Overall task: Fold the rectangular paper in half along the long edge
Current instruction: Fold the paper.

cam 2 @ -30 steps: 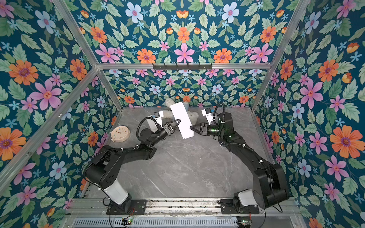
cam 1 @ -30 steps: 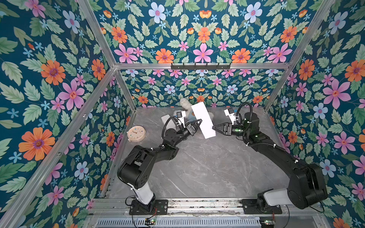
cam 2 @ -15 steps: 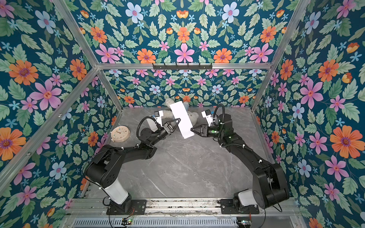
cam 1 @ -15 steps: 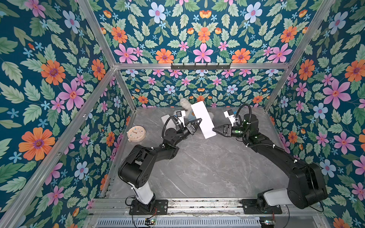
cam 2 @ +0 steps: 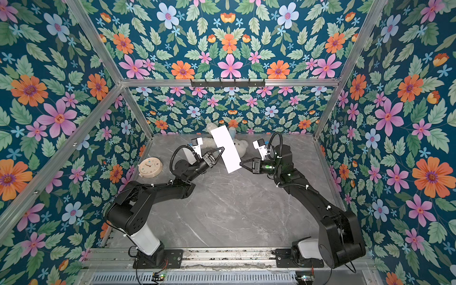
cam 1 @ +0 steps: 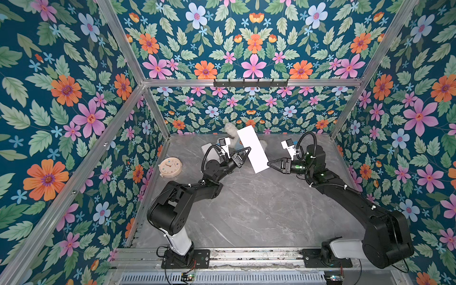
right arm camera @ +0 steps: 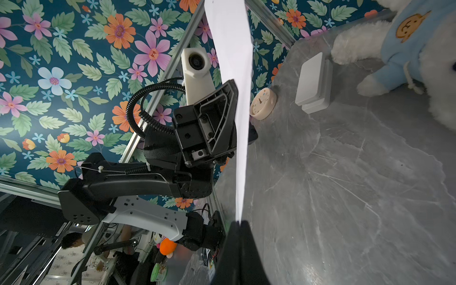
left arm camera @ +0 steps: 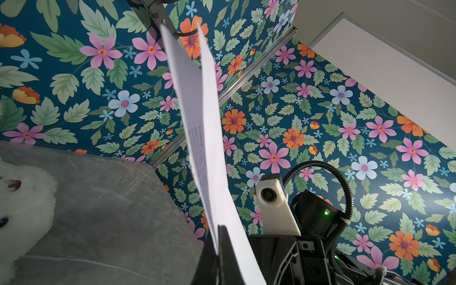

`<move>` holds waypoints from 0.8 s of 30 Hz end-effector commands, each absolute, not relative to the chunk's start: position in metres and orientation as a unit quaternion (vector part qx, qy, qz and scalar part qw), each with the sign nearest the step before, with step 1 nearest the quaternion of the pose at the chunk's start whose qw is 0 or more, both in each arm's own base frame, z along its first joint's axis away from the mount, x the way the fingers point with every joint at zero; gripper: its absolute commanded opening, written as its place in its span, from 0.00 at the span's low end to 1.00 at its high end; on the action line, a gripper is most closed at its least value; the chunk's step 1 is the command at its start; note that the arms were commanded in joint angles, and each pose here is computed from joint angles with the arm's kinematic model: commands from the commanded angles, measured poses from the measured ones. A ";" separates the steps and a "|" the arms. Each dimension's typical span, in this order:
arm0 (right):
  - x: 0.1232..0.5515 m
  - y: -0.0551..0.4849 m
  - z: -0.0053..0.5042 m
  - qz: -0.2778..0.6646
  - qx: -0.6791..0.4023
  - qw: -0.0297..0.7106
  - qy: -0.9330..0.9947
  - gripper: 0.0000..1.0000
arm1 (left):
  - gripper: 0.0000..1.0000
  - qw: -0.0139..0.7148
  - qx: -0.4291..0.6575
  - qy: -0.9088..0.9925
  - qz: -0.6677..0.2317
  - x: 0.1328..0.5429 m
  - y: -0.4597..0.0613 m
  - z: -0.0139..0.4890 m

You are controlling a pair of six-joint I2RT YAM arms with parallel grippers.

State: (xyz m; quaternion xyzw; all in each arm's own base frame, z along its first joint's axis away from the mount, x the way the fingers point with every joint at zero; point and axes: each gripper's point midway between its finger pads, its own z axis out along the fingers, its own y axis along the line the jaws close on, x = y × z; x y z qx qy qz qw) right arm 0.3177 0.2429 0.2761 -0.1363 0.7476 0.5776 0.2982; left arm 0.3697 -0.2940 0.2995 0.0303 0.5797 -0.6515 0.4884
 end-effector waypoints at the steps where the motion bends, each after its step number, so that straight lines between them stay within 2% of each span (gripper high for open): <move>1: 0.317 0.243 0.277 0.574 -0.143 0.307 0.746 0.11 | 0.00 0.508 0.040 0.558 -0.655 0.366 -0.290 0.313; 2: 0.317 0.242 0.278 0.574 -0.144 0.307 0.745 0.00 | 0.00 0.507 0.040 0.558 -0.656 0.366 -0.290 0.313; 4: 0.316 0.242 0.277 0.573 -0.144 0.307 0.746 0.00 | 0.00 0.506 0.040 0.559 -0.656 0.366 -0.290 0.312; 6: 0.318 0.241 0.277 0.567 -0.140 0.312 0.749 0.30 | 0.00 0.506 0.039 0.559 -0.656 0.366 -0.290 0.311; 8: 0.322 0.238 0.278 0.557 -0.135 0.325 0.753 0.47 | 0.00 0.503 0.040 0.560 -0.656 0.366 -0.291 0.310; 10: 0.326 0.238 0.281 0.551 -0.134 0.336 0.752 0.60 | 0.00 0.498 0.046 0.558 -0.662 0.363 -0.292 0.311; 13: 0.333 0.240 0.288 0.553 -0.140 0.342 0.747 0.69 | 0.00 0.492 0.049 0.554 -0.670 0.358 -0.293 0.312; 19: 0.353 0.247 0.292 0.562 -0.137 0.343 0.740 0.70 | 0.00 0.484 0.054 0.547 -0.681 0.347 -0.292 0.314; 24: 0.352 0.254 0.296 0.590 -0.145 0.328 0.724 0.46 | 0.00 0.483 0.051 0.549 -0.680 0.346 -0.292 0.311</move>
